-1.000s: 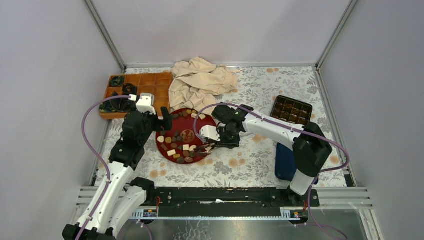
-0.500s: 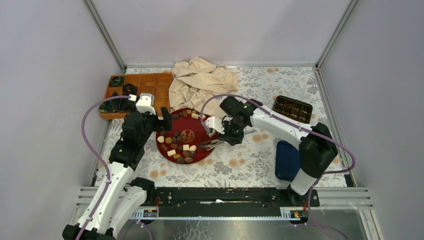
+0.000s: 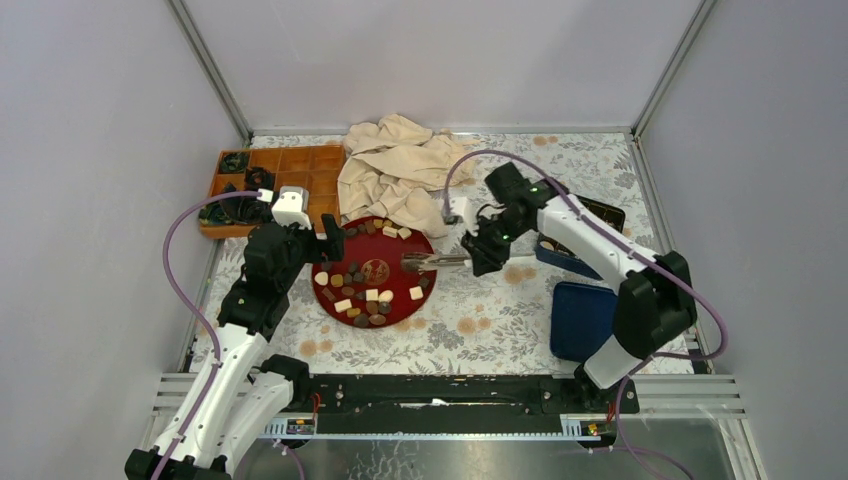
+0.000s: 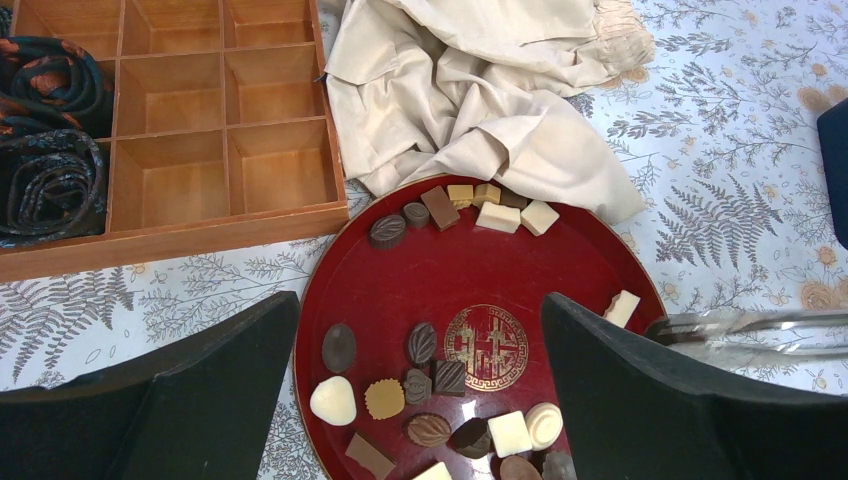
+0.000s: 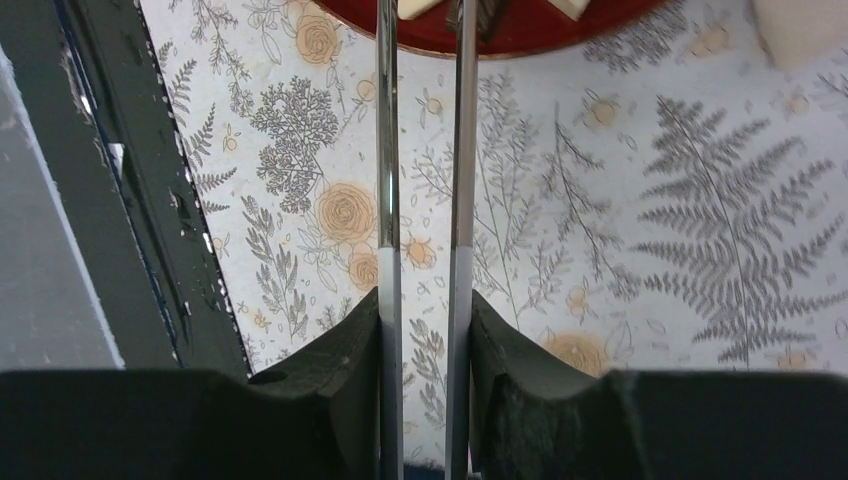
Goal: Pack the chocolate
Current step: Pick up the fake chocolate from the plate, then place the fake chocolate in the packing box.
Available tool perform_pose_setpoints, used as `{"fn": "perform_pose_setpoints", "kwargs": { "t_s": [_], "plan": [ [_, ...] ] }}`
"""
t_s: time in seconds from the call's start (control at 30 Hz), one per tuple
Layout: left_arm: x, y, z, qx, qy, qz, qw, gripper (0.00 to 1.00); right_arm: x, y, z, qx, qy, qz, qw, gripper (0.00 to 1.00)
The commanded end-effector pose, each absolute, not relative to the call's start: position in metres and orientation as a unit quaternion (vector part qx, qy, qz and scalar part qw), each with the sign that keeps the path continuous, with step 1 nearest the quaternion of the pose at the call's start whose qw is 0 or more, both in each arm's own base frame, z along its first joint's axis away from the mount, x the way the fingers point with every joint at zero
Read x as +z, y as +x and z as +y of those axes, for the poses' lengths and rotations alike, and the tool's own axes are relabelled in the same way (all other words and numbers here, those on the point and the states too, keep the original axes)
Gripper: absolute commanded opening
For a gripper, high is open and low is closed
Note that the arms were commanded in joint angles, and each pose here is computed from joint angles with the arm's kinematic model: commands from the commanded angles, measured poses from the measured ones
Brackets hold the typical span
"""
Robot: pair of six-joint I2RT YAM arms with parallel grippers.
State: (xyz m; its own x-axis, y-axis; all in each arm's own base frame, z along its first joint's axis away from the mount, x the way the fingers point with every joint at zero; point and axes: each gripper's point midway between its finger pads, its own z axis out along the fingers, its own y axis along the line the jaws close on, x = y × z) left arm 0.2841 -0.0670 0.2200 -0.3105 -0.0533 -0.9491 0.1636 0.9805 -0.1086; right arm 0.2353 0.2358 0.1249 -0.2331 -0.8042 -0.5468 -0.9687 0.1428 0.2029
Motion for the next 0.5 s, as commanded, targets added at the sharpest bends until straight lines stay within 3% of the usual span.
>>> {"fn": "perform_pose_setpoints", "kwargs": {
  "t_s": [0.0,0.47],
  "plan": [
    [0.232,0.288,-0.065,-0.090,0.034,0.786,0.610,0.98,0.165,0.233,0.221,0.317,-0.553,0.744,0.203,0.00],
    [0.235,0.287,-0.067,-0.096,0.038,0.784,0.613,0.98,0.190,0.262,0.018,0.207,-0.356,0.867,0.279,0.00]
  ]
}}
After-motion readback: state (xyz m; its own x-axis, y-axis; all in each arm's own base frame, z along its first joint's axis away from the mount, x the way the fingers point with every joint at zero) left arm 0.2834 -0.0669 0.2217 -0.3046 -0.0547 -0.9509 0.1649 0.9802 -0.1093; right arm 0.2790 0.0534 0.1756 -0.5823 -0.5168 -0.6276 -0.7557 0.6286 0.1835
